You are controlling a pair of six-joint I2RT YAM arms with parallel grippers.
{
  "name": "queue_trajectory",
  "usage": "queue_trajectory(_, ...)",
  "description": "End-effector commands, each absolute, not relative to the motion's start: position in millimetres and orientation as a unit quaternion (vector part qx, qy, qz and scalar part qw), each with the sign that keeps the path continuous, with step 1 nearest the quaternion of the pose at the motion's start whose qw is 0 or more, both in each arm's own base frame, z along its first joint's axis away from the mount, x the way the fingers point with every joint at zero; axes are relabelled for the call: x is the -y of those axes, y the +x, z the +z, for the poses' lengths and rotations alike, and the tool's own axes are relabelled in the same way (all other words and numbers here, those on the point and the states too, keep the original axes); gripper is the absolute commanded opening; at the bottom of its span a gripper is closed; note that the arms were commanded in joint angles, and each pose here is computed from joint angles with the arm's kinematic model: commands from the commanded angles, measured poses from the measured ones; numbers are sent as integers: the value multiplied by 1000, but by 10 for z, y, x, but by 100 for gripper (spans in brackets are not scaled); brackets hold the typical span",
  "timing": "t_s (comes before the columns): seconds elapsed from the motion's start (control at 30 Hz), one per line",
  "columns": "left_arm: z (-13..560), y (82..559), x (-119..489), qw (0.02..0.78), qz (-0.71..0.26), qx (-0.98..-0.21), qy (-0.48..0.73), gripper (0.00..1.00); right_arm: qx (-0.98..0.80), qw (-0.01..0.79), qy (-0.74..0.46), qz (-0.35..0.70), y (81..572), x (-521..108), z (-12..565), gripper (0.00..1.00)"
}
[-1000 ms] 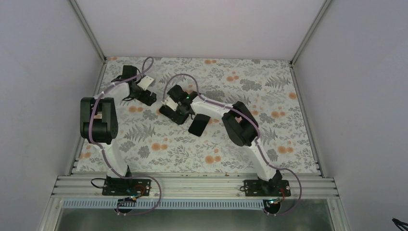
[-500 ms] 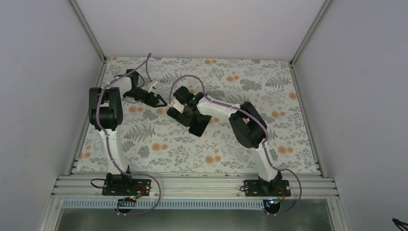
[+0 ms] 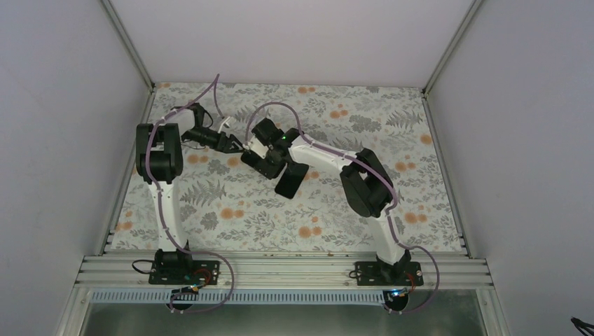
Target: Take the phone out of the phone case
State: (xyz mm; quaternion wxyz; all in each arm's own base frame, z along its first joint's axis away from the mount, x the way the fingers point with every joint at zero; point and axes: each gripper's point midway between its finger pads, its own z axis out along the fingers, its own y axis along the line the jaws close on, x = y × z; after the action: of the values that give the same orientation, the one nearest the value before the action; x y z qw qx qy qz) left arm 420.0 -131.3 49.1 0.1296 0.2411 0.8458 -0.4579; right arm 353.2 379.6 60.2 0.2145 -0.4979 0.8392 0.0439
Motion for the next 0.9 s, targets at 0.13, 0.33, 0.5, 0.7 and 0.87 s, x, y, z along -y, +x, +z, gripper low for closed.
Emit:
queue_trajectory(0.13,618,4133,1489,117,-526,-807,243,87,-821,288,-488,71,3677,-3965,1260,51)
queue_trajectory(0.33,711,4086,1618,106,-542,-796,249,78,-819,292,-489,75,3713,-4030,1250,51)
queue_trajectory(0.5,807,4051,1680,103,-560,-784,247,60,-814,304,-490,77,3769,-4087,1300,51)
queue_trajectory(0.7,907,3985,1701,98,-572,-775,251,40,-810,307,-493,78,3798,-4127,1280,51)
queue_trajectory(0.87,1001,3947,1717,103,-572,-771,261,13,-809,310,-493,78,3800,-4123,1275,51)
